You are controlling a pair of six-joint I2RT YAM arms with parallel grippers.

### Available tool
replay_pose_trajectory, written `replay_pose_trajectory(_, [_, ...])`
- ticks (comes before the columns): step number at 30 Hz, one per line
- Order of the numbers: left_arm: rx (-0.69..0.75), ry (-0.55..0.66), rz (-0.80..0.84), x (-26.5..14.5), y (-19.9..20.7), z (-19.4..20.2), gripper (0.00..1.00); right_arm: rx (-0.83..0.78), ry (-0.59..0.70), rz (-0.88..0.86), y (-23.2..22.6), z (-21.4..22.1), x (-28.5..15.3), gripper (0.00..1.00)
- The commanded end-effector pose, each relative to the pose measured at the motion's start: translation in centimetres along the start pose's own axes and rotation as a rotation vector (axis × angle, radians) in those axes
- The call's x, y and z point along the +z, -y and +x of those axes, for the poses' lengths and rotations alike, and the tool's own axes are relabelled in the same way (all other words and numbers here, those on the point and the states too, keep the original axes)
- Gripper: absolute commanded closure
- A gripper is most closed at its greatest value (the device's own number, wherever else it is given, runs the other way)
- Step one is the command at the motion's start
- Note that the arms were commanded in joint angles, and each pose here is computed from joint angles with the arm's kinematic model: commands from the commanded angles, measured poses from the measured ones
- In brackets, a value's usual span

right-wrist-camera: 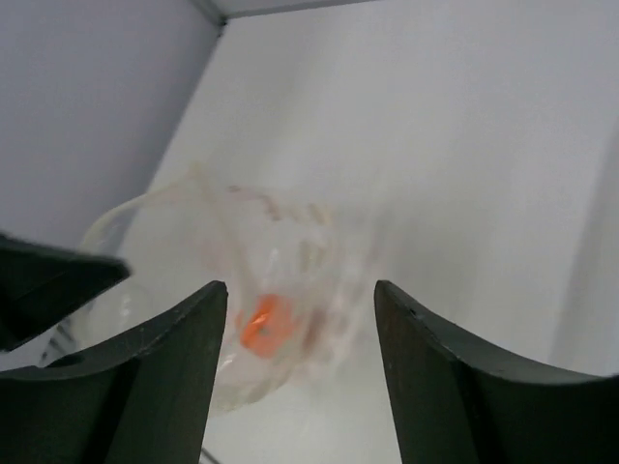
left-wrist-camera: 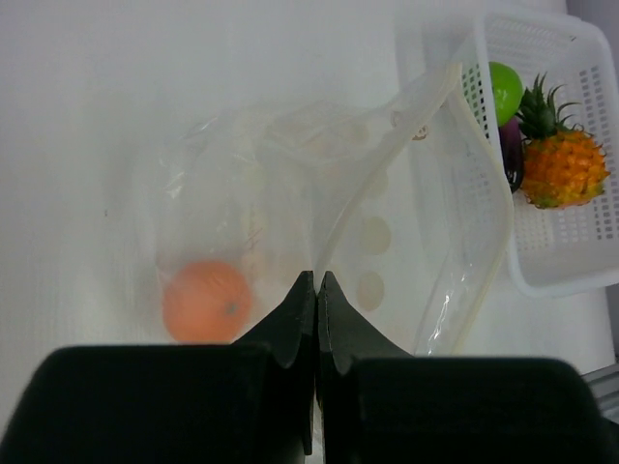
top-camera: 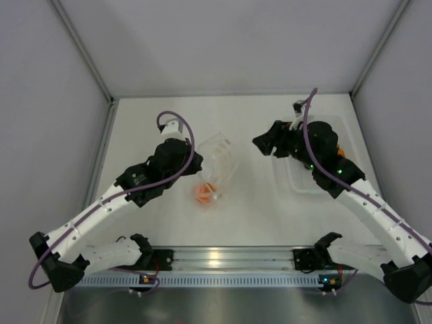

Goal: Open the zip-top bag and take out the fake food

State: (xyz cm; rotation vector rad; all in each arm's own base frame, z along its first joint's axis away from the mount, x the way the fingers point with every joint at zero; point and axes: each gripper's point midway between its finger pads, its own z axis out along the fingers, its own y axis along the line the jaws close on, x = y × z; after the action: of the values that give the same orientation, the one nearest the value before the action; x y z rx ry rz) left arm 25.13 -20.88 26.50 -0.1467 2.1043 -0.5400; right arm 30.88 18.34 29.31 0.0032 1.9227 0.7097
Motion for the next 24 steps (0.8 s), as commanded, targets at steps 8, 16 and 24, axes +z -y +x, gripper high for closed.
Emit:
replay_pose_trajectory(8, [-0.257, 0.069, 0.149, 1.7, 4.6, -1.9, 1.00, -0.087, -0.120, -0.299, -13.8, 5.7, -2.8, 0.50])
replay_pose_trajectory(16, [-0.367, 0.055, 0.162, 3.1, 4.1, 0.1, 1.00, -0.150, -0.204, -0.090, -10.7, 11.4, 3.0, 0.50])
replay_pose_trajectory(24, [-0.344, 0.028, 0.080, 4.0, 0.7, 3.6, 1.00, -0.238, -0.247, 0.117, -6.7, 13.9, 5.7, 0.50])
